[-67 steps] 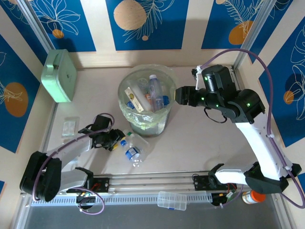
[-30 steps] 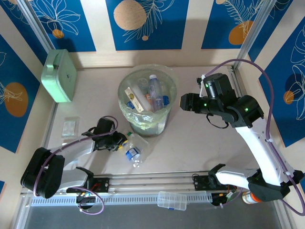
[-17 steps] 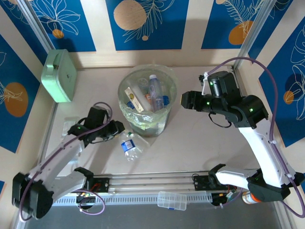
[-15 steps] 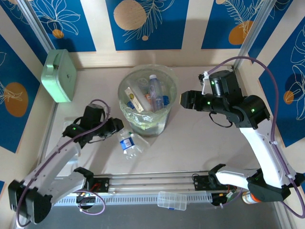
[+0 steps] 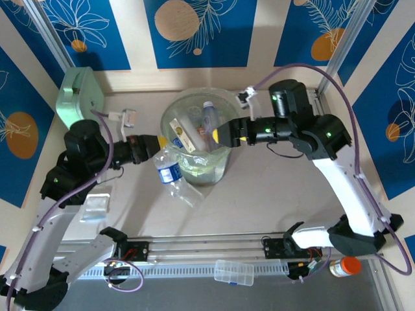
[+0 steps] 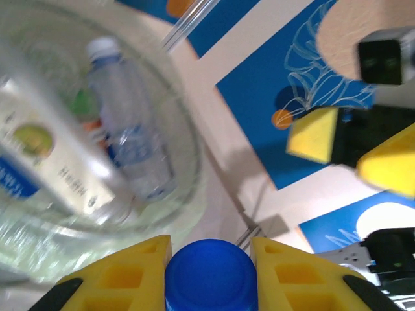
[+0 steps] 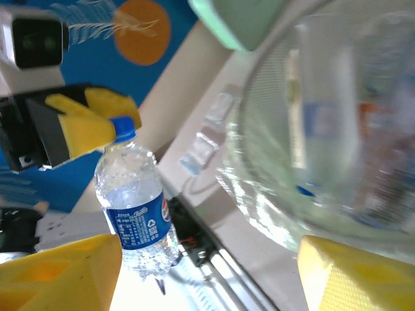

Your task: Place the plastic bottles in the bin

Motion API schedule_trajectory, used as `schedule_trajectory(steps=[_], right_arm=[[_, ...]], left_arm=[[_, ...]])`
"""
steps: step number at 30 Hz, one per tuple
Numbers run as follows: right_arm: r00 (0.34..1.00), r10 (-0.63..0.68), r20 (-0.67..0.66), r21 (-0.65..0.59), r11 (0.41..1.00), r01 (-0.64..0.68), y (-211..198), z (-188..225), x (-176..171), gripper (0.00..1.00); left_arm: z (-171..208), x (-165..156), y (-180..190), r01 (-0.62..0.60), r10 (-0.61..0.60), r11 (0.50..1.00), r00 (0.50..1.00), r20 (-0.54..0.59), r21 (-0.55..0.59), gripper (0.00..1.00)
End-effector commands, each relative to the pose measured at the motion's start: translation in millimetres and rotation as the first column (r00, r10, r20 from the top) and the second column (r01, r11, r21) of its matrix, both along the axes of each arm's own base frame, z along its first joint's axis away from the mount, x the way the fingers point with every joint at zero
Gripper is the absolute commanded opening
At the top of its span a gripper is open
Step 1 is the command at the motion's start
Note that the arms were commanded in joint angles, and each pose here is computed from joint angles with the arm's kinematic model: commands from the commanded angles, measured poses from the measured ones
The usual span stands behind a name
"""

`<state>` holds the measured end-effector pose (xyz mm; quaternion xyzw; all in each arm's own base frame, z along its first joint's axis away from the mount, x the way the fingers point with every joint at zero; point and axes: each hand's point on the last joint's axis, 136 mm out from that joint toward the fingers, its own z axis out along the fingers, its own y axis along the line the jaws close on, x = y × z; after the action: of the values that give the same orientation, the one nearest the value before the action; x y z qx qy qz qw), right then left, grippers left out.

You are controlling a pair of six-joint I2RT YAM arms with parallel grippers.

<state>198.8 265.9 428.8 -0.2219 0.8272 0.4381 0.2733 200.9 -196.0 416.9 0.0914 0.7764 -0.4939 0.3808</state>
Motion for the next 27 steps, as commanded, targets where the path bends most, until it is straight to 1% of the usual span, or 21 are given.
schedule_trajectory(steps=[1,3,5,8,12,13,15,18,19,22,23,25,27], right_arm=[[0.986,0.165,-0.018,0.058,0.985,-0.163,31.9,9.5,-17.3,0.81],[0.975,0.221,-0.009,0.087,0.972,-0.219,49.6,13.6,-20.8,0.89],[0.962,0.273,0.011,0.118,0.955,-0.272,65.6,21.1,-24.5,0.90],[0.945,0.324,0.050,0.150,0.933,-0.328,81.0,29.0,-29.0,0.91],[0.928,0.371,0.038,0.182,0.911,-0.371,92.2,26.1,-30.7,0.90],[0.927,0.373,0.029,0.184,0.910,-0.372,93.9,24.3,-29.8,0.88],[0.932,0.361,0.020,0.180,0.916,-0.358,96.0,21.5,-26.5,0.81],[0.944,0.329,0.017,0.178,0.928,-0.327,95.8,19.5,-20.0,0.67],[0.948,0.318,0.014,0.179,0.932,-0.315,95.4,19.2,-17.6,0.65],[0.951,0.310,-0.002,0.183,0.935,-0.304,95.0,17.4,-14.1,0.64],[0.952,0.308,-0.003,0.180,0.936,-0.302,94.9,16.5,-13.1,0.61],[0.953,0.304,0.003,0.185,0.936,-0.300,95.0,18.1,-12.2,0.56],[0.953,0.303,0.005,0.189,0.936,-0.298,95.7,18.7,-11.4,0.47]], left_arm=[[30.7,7.2,-6.0,0.027,-0.025,0.999,0.996,0.081,-0.022,0.11],[49.2,16.9,-11.5,0.026,-0.018,0.996,0.995,0.096,-0.085,0.11],[64.4,24.5,-18.2,0.043,-0.027,0.987,0.994,0.103,-0.155,0.11],[77.7,34.7,-25.2,0.057,-0.035,0.974,0.994,0.105,-0.220,0.09],[85.0,37.7,-28.6,0.076,-0.047,0.965,0.992,0.118,-0.250,0.08],[85.7,37.4,-28.9,0.079,-0.050,0.965,0.991,0.120,-0.249,0.07],[86.4,36.7,-28.9,0.083,-0.052,0.965,0.991,0.125,-0.248,0.07],[85.9,36.5,-28.5,0.080,-0.050,0.965,0.991,0.126,-0.249,0.07],[86.3,36.0,-28.5,0.082,-0.051,0.964,0.990,0.128,-0.252,0.07],[88.8,35.2,-28.9,0.090,-0.055,0.960,0.989,0.136,-0.266,0.08],[89.2,35.0,-28.8,0.090,-0.055,0.958,0.989,0.136,-0.270,0.08],[89.9,35.7,-28.4,0.087,-0.051,0.957,0.990,0.135,-0.278,0.12],[88.5,36.9,-28.0,0.079,-0.043,0.957,0.991,0.130,-0.278,0.19]])
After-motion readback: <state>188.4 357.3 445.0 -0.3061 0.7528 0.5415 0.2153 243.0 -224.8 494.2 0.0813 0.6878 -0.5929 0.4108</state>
